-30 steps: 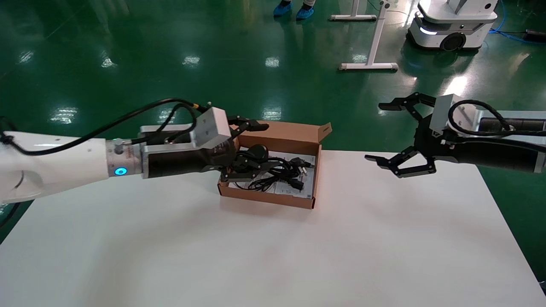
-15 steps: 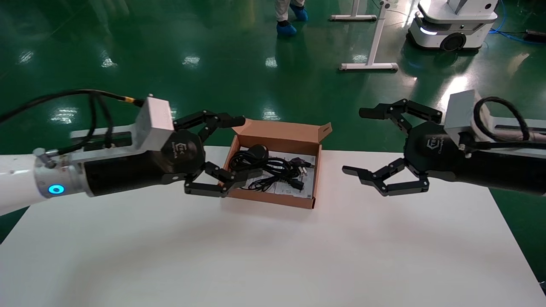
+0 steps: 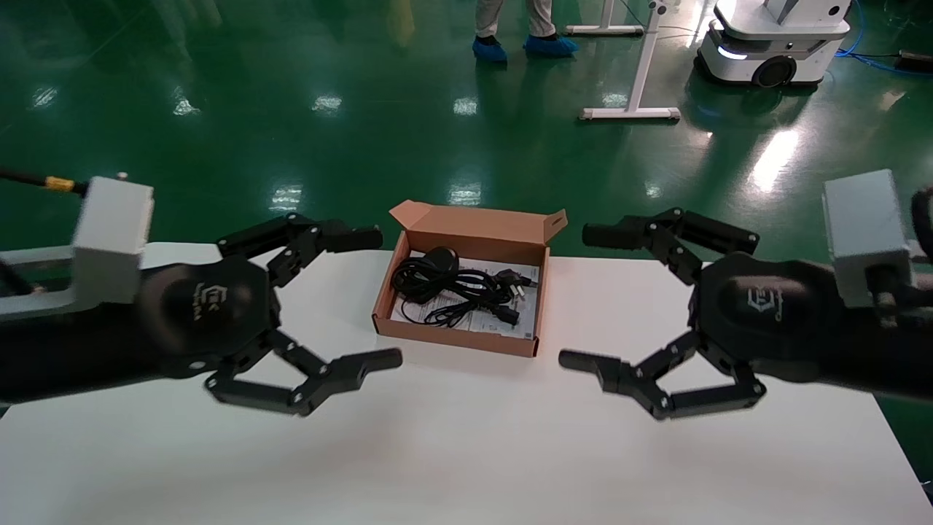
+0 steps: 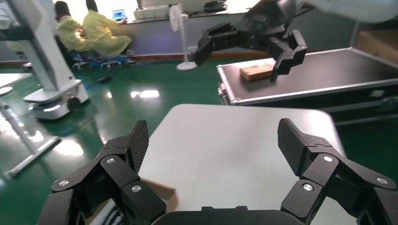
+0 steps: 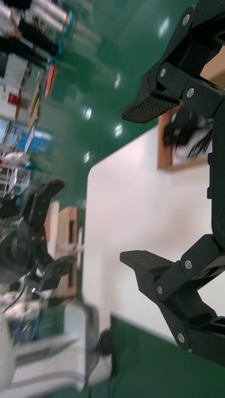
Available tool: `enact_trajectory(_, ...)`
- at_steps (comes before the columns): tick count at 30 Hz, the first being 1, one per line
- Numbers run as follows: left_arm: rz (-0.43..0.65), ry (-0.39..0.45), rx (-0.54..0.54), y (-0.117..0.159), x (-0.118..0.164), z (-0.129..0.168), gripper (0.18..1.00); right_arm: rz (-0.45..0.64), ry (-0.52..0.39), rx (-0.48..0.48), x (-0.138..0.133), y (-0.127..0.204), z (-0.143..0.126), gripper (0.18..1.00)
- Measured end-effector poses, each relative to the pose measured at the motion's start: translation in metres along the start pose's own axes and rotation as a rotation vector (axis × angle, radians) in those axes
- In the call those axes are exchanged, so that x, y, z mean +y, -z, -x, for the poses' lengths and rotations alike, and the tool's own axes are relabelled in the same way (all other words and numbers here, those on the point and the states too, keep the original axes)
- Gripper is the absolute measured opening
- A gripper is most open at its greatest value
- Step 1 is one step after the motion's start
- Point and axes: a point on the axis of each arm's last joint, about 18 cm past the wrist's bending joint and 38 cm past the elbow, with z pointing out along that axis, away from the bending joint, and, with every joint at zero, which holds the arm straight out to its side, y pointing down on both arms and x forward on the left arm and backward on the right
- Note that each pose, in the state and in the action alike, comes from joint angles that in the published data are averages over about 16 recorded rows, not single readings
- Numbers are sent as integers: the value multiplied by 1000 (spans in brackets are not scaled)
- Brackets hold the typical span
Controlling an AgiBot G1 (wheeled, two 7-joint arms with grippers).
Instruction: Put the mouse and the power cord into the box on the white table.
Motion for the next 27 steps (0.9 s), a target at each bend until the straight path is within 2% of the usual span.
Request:
enact_trajectory(12, -9, 39, 86, 18, -23, -36, 1000, -47, -80, -99, -20, 1, 40, 1001)
enact_trajectory(27, -10, 41, 83, 18, -22, -36, 1000, -47, -83, -99, -20, 1, 40, 1001)
